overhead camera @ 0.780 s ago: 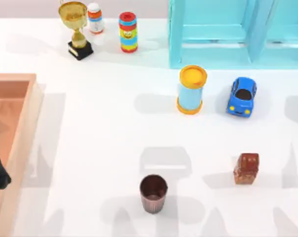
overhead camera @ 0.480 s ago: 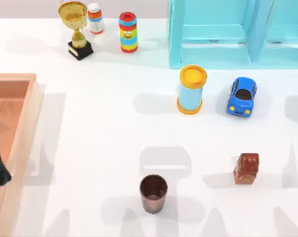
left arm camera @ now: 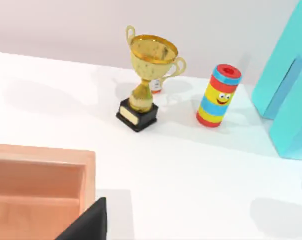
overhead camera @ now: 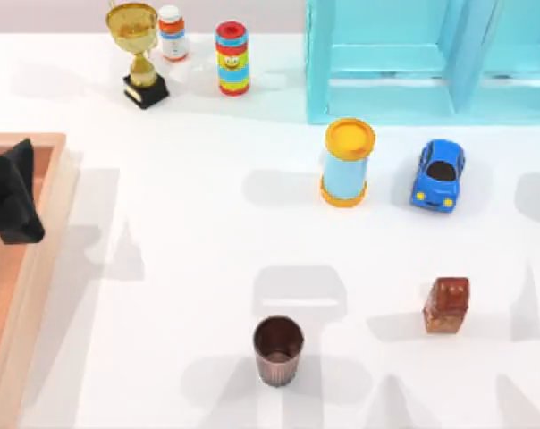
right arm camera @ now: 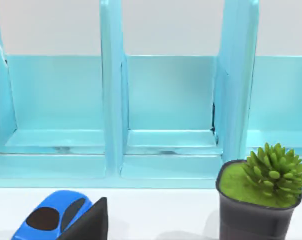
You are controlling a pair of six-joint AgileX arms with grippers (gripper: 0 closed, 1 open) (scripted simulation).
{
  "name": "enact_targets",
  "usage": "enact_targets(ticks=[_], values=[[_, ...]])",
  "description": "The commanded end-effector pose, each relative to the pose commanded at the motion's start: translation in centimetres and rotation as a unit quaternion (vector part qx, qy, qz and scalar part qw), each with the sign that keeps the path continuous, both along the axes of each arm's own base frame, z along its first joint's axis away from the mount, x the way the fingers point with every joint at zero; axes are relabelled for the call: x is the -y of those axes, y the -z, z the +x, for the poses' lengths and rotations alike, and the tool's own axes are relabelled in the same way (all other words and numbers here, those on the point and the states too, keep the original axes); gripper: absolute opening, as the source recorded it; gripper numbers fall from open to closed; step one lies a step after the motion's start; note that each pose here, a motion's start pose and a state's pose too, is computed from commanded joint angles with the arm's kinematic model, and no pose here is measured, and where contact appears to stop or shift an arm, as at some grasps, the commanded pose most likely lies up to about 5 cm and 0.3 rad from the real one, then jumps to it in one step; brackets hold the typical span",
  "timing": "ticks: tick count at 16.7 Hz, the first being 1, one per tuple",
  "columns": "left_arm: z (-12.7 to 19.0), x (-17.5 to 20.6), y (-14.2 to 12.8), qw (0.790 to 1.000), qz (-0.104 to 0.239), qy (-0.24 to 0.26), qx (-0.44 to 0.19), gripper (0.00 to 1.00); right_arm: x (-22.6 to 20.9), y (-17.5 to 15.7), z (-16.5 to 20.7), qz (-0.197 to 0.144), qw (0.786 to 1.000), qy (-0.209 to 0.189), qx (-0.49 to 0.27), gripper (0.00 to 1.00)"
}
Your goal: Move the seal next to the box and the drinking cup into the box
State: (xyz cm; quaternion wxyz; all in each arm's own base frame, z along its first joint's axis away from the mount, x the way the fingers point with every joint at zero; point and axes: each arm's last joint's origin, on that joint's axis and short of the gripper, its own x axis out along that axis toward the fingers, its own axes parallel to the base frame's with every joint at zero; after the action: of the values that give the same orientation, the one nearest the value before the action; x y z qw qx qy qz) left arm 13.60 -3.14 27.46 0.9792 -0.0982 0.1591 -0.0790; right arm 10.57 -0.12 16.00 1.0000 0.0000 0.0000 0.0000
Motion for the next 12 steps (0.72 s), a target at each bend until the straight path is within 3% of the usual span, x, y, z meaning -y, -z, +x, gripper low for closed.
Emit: enact_targets(ticks=[6, 9, 12], values=[[7.8, 7.7, -7.0, 0.98, -0.038, 0.046, -0.189, 1.0, 0.0, 0.0, 0.0, 0.0, 1.0, 0.0, 0.0, 1.0], [11.9, 14.3, -7.7, 0.957, -0.028, 0.053, -0.284, 1.0, 0.0, 0.0, 0.0, 0.0, 1.0, 0.0, 0.0, 1.0], [14.5, 22.0, -6.1, 0.93, -0.001, 0.049, -0.364, 1.0, 0.0, 0.0, 0.0, 0.0, 1.0, 0.0, 0.0, 1.0]])
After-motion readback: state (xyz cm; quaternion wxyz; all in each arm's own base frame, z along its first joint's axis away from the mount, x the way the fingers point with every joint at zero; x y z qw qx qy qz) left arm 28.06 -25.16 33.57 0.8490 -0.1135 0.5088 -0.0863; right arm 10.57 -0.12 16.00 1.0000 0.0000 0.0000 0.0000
